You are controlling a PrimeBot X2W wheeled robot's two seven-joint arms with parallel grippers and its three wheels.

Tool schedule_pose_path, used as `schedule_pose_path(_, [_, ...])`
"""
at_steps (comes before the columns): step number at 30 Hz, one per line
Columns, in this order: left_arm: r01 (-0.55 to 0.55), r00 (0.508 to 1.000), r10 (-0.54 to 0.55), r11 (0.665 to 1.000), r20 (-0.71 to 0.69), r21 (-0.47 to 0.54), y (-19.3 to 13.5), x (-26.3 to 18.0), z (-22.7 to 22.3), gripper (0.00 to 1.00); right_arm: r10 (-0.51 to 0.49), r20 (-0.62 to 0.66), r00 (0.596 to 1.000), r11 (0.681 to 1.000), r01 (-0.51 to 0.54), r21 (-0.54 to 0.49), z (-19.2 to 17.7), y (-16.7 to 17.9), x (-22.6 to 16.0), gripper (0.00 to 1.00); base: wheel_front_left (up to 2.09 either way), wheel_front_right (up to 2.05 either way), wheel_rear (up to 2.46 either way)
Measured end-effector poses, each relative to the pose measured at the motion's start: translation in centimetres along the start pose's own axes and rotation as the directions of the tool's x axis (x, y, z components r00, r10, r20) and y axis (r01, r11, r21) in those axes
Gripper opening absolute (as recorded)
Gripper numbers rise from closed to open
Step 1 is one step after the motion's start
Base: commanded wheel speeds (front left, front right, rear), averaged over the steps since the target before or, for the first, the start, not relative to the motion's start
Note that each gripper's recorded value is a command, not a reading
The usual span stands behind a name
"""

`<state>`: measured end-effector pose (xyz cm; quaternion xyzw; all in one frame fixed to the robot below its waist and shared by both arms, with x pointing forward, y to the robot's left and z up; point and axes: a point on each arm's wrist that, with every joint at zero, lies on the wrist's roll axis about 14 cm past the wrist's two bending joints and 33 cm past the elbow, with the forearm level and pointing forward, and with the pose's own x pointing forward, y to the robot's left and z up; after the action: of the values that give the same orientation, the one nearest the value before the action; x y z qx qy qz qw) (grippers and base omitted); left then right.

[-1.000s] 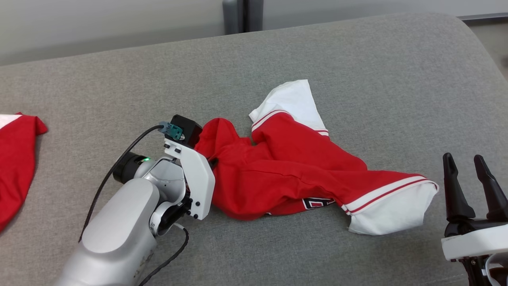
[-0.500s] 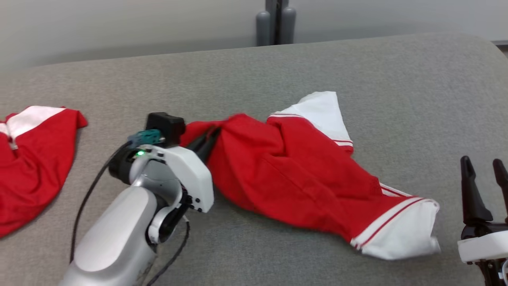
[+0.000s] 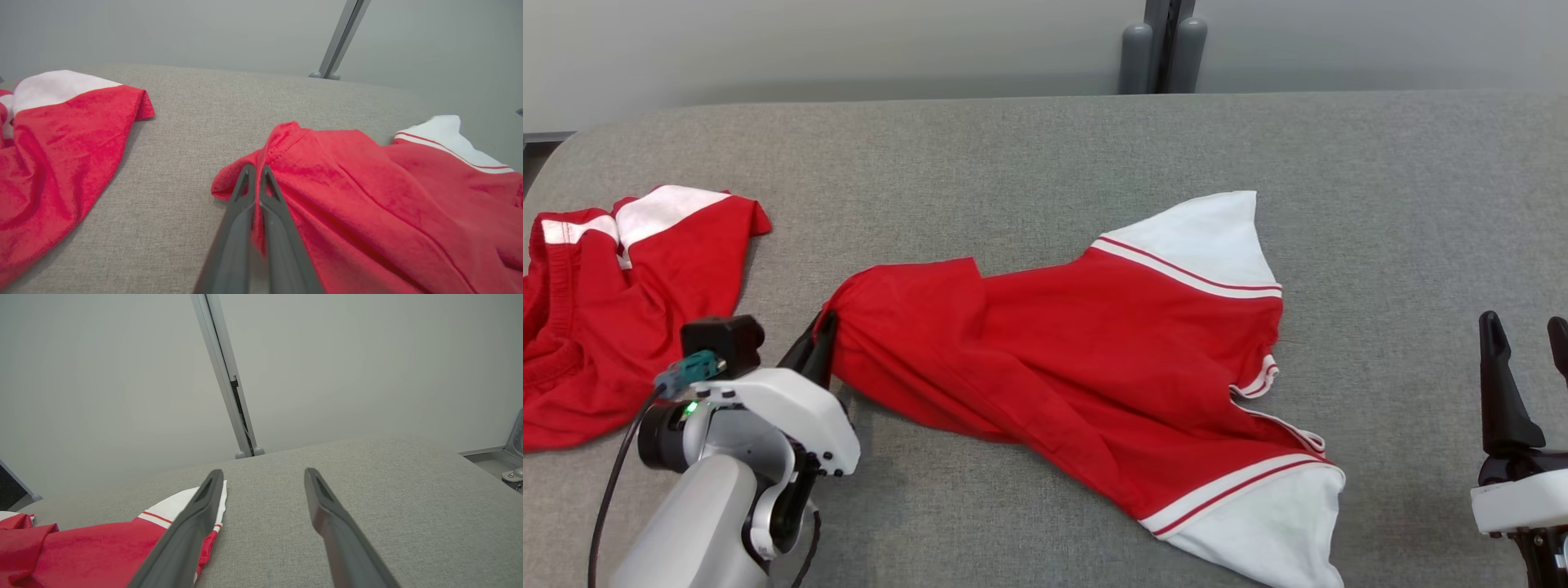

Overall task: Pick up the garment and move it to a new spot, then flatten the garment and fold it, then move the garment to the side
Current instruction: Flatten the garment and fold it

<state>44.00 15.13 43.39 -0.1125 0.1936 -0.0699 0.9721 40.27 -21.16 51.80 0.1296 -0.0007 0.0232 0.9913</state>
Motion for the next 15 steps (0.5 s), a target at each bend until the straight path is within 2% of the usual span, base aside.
schedule_pose_path(1, [-0.013, 1.000, 0.013, 1.000, 0.001, -0.006, 0.5, -0.1, -0.2, 0.00, 0.000, 0.000, 1.000, 1.000, 0.000, -0.001, 0.0, 0.0, 0.1, 1.00, 0.00, 0.00, 0.00])
schedule_pose_path(2, [-0.025, 1.000, 0.025, 1.000, 0.001, -0.011, 0.9, -0.3, -0.4, 0.09, 0.001, 0.000, 1.000, 1.000, -0.001, -0.001, 0.0, 0.0, 0.1, 1.00, 0.00, 0.00, 0.00])
schedule_pose_path(3, [-0.032, 0.999, 0.032, 0.999, -0.001, -0.015, 1.2, -0.4, -0.7, 0.28, 0.002, 0.000, 1.000, 1.000, -0.002, -0.001, 0.0, 0.0, 0.1, 1.00, 0.00, 0.00, 0.00])
schedule_pose_path(5, [-0.029, 0.999, 0.029, 0.999, -0.021, -0.021, 1.3, -0.7, -1.5, 0.89, 0.003, 0.000, 1.000, 1.000, -0.003, 0.000, 0.0, 0.1, 0.1, 1.00, 0.00, 0.00, 0.00])
schedule_pose_path(6, [-0.032, 0.999, 0.031, 0.999, -0.030, -0.021, 1.3, -0.9, -1.8, 1.00, 0.004, -0.001, 1.000, 1.000, -0.004, 0.000, -0.1, 0.1, 0.1, 1.00, 0.00, 0.00, 0.00])
schedule_pose_path(10, [-0.019, 1.000, 0.019, 1.000, 0.001, -0.021, 0.9, -1.3, -1.2, 1.00, 0.007, 0.008, 1.000, 1.000, -0.007, 0.006, 0.3, 0.4, -0.2, 1.00, 0.00, 0.00, 0.00])
schedule_pose_path(15, [-0.015, 0.994, 0.013, 1.000, 0.109, 0.011, 0.7, -2.2, 2.0, 1.00, 0.009, 0.035, 0.999, 1.000, -0.009, 0.010, 1.1, 0.6, -0.9, 1.00, 0.00, 0.00, 0.00])
